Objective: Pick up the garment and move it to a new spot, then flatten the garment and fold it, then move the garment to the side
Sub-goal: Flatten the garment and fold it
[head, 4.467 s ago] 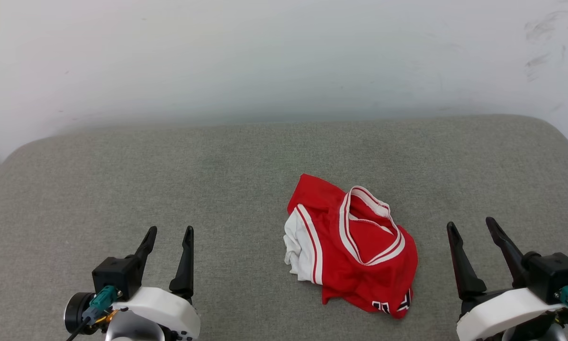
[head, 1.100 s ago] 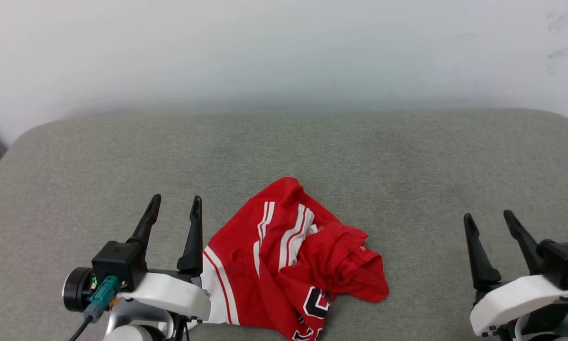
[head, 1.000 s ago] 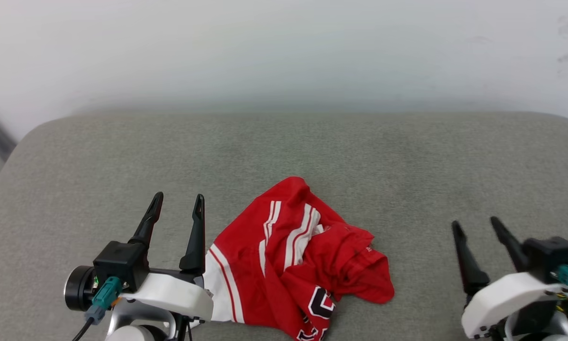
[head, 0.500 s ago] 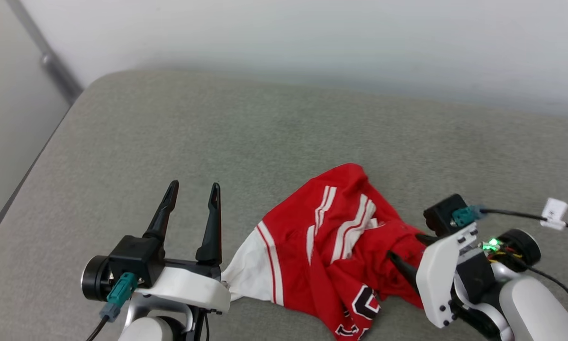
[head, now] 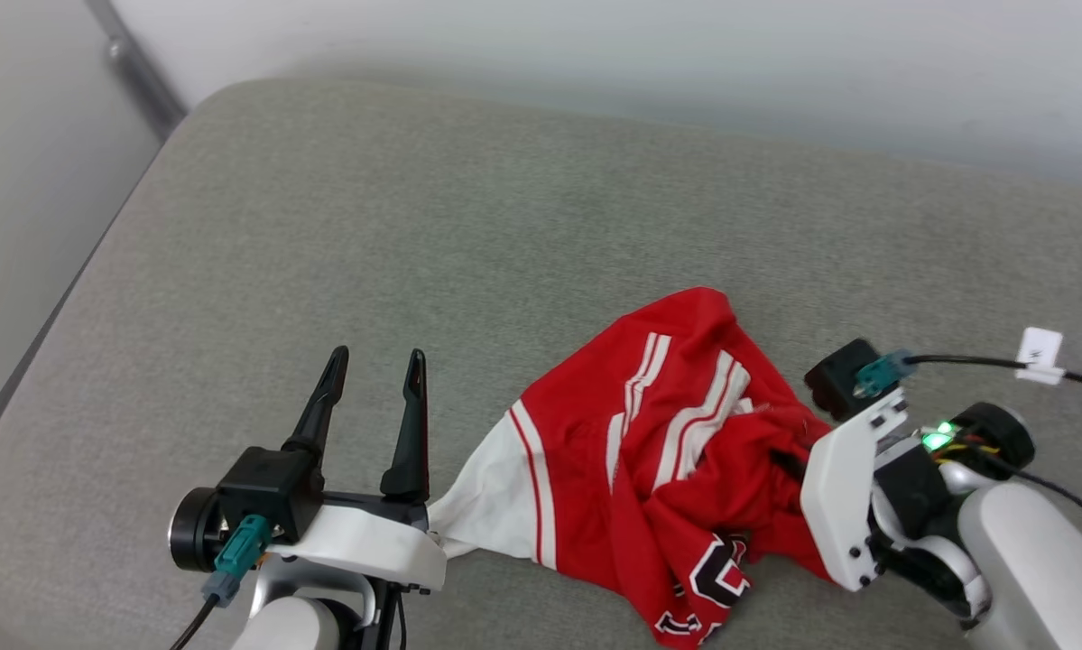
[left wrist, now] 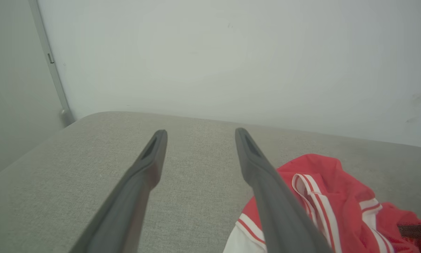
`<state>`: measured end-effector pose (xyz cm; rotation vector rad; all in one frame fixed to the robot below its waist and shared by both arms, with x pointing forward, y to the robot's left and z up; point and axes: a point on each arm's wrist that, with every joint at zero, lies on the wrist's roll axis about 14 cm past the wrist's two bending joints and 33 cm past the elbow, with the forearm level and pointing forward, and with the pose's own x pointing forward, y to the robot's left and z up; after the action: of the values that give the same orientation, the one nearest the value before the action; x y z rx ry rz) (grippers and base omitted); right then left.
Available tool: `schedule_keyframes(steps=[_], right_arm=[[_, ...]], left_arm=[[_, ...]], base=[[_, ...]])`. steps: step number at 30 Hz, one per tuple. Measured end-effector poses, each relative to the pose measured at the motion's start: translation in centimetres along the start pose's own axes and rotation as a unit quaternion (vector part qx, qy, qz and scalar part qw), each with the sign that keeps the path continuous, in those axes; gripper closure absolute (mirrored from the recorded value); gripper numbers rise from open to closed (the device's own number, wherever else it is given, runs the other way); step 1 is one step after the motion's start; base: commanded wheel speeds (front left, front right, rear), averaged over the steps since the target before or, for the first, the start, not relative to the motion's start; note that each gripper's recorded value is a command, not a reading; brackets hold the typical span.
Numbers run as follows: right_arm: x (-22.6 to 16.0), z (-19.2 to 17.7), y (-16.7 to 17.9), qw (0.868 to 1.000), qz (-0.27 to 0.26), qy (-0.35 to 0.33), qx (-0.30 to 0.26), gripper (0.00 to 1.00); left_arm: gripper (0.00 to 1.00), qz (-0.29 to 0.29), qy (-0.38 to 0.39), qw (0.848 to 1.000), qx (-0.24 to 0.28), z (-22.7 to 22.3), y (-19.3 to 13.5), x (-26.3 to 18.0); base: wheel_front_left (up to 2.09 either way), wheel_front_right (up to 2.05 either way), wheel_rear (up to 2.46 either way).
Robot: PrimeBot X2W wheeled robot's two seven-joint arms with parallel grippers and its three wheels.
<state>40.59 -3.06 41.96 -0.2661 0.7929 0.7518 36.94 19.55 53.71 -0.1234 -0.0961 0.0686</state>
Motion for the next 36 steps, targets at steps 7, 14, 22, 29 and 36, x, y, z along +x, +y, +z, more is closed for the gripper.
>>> schedule_keyframes(steps=[7, 14, 22, 29, 36], right_arm=[[-4.6, 0.9, -4.7, 0.992, -0.081, -0.083, 0.048, 1.0], [-8.4, -8.0, -5.1, 0.977, -0.142, -0.045, 0.155, 1.0], [-8.0, -14.3, 0.3, 0.958, -0.128, -0.024, 0.256, 0.0], [-10.1, -8.5, -1.0, 0.94, -0.155, -0.187, 0.238, 0.0], [-12.8, -5.1, -2.1, 0.934, -0.16, -0.244, 0.208, 0.0]], left_arm=[[0.0, -0.036, -0.002, 0.999, -0.002, 0.0, -2.0, 1.1], [0.0, -0.079, 0.005, 0.997, -0.009, -0.1, -4.7, 1.8], [0.0, -0.102, 0.014, 0.995, -0.012, -0.2, -6.4, 1.4], [0.0, -0.107, 0.019, 0.994, -0.012, -0.2, -6.5, 0.7], [0.0, -0.101, 0.014, 0.995, -0.015, 0.3, -6.2, 0.3]], base=[[0.0, 0.0, 0.0], [0.0, 0.0, 0.0], [0.0, 0.0, 0.0], [0.0, 0.0, 0.0], [0.0, 0.0, 0.0]])
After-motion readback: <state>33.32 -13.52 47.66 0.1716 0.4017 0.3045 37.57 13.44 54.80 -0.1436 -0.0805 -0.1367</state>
